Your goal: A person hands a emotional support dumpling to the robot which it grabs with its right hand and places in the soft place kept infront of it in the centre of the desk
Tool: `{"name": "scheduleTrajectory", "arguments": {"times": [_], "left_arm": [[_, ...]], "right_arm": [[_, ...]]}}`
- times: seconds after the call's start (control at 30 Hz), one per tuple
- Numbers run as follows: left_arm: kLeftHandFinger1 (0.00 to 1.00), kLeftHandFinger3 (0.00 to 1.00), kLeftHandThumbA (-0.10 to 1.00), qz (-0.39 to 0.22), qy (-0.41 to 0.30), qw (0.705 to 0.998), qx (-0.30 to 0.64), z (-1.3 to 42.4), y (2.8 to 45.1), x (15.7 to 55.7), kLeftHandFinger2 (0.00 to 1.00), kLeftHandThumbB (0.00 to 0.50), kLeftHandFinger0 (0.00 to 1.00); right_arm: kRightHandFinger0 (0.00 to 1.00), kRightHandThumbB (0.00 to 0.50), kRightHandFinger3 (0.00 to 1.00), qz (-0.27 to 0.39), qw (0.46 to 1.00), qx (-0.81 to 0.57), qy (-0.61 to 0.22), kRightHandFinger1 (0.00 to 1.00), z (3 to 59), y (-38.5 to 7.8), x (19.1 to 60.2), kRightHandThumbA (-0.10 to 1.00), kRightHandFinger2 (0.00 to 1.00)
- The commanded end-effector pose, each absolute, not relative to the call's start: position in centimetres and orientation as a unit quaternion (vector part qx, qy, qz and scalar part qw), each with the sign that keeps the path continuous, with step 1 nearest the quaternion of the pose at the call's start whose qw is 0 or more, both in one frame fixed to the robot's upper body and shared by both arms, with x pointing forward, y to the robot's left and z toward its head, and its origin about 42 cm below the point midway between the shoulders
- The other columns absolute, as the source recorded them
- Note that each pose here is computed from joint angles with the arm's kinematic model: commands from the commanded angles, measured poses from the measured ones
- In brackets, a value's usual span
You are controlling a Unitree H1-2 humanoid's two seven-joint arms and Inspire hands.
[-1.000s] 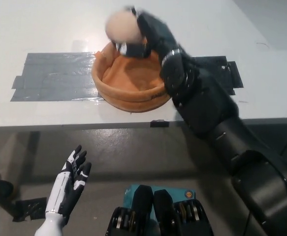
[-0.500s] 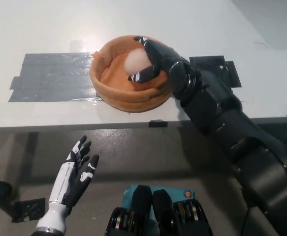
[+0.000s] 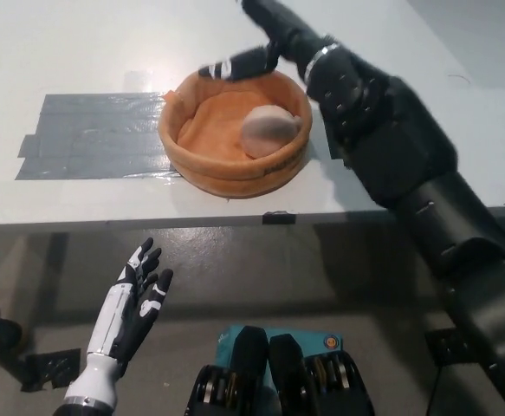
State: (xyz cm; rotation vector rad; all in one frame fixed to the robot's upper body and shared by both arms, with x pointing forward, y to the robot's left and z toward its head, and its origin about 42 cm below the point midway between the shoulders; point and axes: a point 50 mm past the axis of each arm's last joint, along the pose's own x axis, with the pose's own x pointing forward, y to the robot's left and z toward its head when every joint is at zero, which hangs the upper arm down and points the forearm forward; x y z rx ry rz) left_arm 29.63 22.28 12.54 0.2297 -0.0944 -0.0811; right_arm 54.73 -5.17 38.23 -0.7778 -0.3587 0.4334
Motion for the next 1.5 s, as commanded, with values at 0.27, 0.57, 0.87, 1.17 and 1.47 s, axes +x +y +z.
{"name": "scheduleTrajectory", "arguments": {"times": [0.27,0.57,0.87,1.17,1.47], "left_arm": [[1.00,1.00,0.76,-0.047,-0.097,0.987,0.117,14.8,22.6,31.6,1.00,0.005,1.00],[1.00,1.00,0.81,-0.039,-0.091,0.987,0.125,14.9,22.6,32.0,1.00,0.000,1.00],[1.00,1.00,0.77,-0.042,-0.089,0.987,0.124,14.5,22.5,31.6,1.00,0.000,1.00],[1.00,1.00,0.78,-0.040,-0.076,0.989,0.124,13.8,22.6,31.2,1.00,0.000,1.00],[1.00,1.00,0.80,-0.039,-0.067,0.988,0.131,13.1,22.6,30.3,1.00,0.000,1.00]], "right_arm": [[1.00,0.449,1.00,0.165,0.862,-0.300,-0.373,1.00,46.2,-13.8,44.7,0.98,1.00],[1.00,0.381,1.00,0.139,0.883,-0.262,-0.365,1.00,37.5,-18.6,37.2,0.90,1.00],[1.00,0.356,1.00,0.076,0.953,-0.182,-0.230,1.00,23.5,-21.7,34.3,0.98,1.00],[1.00,0.242,1.00,0.047,0.976,-0.166,-0.135,1.00,15.3,-23.6,34.3,0.85,1.00],[1.00,0.254,1.00,0.092,0.976,-0.167,-0.100,1.00,10.7,-21.7,33.8,0.80,1.00]]}}
